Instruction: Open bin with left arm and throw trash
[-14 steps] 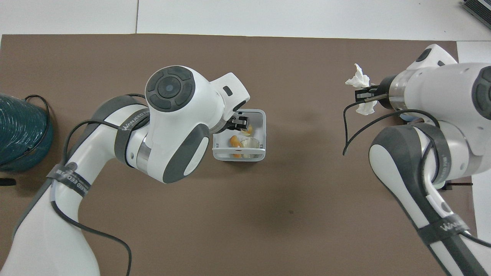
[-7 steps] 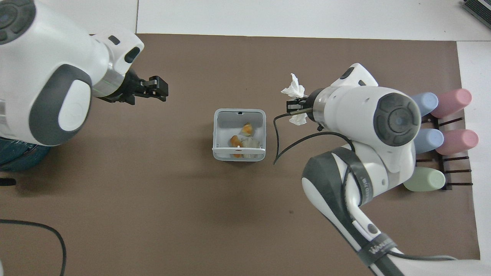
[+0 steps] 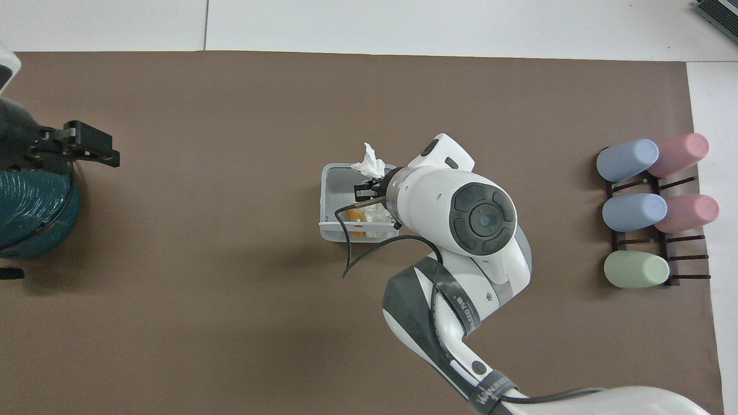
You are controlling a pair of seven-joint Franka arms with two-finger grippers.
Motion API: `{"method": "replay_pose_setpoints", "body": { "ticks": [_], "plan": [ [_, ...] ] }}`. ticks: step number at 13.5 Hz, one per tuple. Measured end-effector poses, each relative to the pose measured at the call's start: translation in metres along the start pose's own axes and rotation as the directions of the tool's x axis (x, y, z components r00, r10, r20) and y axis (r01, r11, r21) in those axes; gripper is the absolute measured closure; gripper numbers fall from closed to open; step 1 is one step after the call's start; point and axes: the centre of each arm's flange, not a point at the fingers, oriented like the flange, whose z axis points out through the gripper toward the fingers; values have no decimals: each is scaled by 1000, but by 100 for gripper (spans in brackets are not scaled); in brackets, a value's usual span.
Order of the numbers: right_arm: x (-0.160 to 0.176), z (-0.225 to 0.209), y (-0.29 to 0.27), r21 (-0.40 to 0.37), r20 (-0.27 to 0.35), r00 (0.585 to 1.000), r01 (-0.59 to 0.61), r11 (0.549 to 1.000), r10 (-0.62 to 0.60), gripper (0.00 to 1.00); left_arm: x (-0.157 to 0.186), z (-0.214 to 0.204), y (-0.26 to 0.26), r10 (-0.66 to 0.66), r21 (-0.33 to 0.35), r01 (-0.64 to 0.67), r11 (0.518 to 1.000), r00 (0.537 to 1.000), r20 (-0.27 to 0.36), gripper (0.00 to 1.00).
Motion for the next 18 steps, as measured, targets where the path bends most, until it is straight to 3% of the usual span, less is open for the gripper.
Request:
{"method": "replay_pose_setpoints", "body": {
  "ticks": [3,7,9,13,18],
  "plan": [
    [3,-3,-2,4,-7,1000,-26,1000,26,43,-23,-23,-2,40,91,-41,995,999,9,17],
    [4,-9,-3,-3,-1,1000,-29,1000,29,2,-38,-37,6,56,110,-56,992,998,-3,16],
    [10,-21,5,-17,-3,999,-43,999,43,0,-37,-31,5,58,111,-57,992,998,-3,15],
    [36,-80,63,-79,-45,990,-133,988,130,0,-32,-28,5,61,110,-57,992,998,-35,0],
    [35,-152,95,-153,-52,981,-191,970,185,0,-31,-29,3,56,111,-52,993,998,-36,0]
  ]
}}
